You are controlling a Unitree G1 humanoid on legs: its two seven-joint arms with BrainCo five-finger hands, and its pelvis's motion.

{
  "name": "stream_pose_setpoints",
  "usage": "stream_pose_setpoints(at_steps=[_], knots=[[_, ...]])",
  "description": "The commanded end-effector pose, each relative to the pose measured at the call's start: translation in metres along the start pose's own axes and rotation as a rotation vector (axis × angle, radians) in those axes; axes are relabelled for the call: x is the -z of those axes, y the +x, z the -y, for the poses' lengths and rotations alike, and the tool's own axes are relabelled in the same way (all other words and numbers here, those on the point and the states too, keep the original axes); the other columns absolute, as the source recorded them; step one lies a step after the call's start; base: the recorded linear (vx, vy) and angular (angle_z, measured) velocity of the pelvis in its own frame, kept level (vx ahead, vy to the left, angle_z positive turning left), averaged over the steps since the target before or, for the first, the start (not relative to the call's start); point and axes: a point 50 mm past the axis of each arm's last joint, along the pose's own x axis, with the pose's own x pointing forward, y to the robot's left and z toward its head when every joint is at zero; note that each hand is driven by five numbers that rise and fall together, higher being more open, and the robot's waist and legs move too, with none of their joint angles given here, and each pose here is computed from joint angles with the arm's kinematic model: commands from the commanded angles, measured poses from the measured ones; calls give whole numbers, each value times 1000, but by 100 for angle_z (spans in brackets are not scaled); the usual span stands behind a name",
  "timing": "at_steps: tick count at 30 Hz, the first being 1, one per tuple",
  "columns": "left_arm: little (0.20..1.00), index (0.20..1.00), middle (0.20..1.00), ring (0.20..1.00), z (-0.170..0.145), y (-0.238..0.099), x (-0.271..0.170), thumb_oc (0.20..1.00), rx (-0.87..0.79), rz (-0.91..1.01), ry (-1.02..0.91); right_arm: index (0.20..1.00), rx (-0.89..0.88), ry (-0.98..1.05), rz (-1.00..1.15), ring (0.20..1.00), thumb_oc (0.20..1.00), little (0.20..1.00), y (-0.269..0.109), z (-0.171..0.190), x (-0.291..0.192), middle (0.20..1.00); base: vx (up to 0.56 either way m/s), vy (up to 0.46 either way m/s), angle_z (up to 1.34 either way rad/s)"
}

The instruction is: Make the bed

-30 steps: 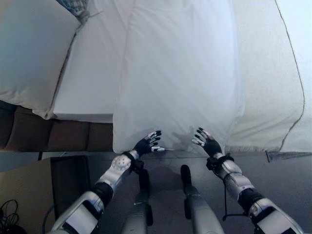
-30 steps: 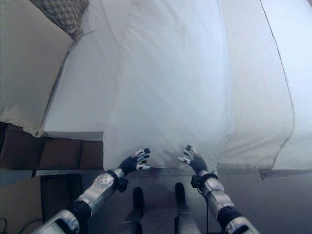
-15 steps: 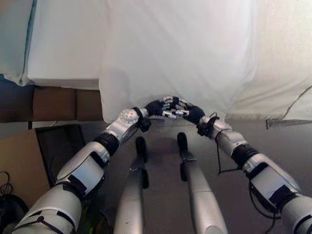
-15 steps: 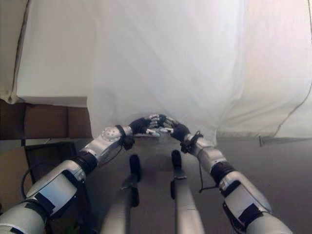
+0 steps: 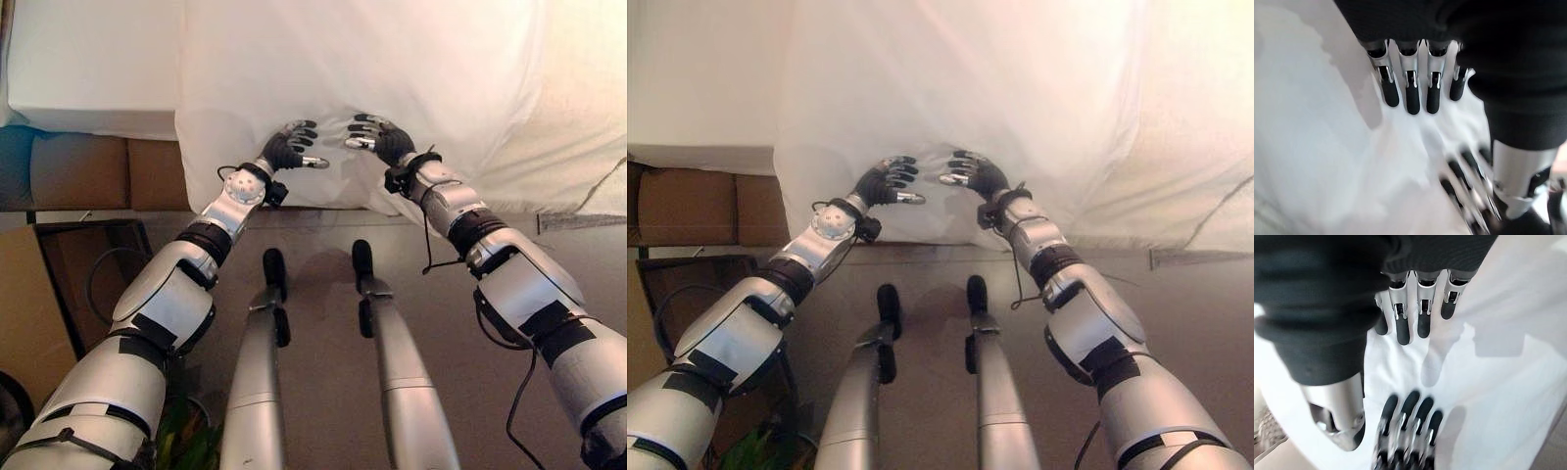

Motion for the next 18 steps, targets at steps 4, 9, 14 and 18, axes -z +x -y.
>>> stream_pose_setpoints(at_steps=[4,9,14,18], knots=[[1000,1000,1000,1000,-64,-6,-3,1000,-322,-10,-41,1000,284,-25,47,1000,1000,1000,-4,40,-17,1000,22,6,0],[1000,1000,1000,1000,-86,-23,26,1000,-407,-128,-36,1000,443,-17,-49,1000,1000,1000,-25,84,5,1000,32,1,0],[1000,1000,1000,1000,-93,-55,72,1000,-499,-226,-159,1000,629,64,-121,1000,1000,1000,-63,130,46,1000,4,-6,0],[1000,1000,1000,1000,-85,-94,120,1000,-532,-347,-237,1000,775,164,-235,1000,1000,1000,-111,159,100,1000,3,-30,1]])
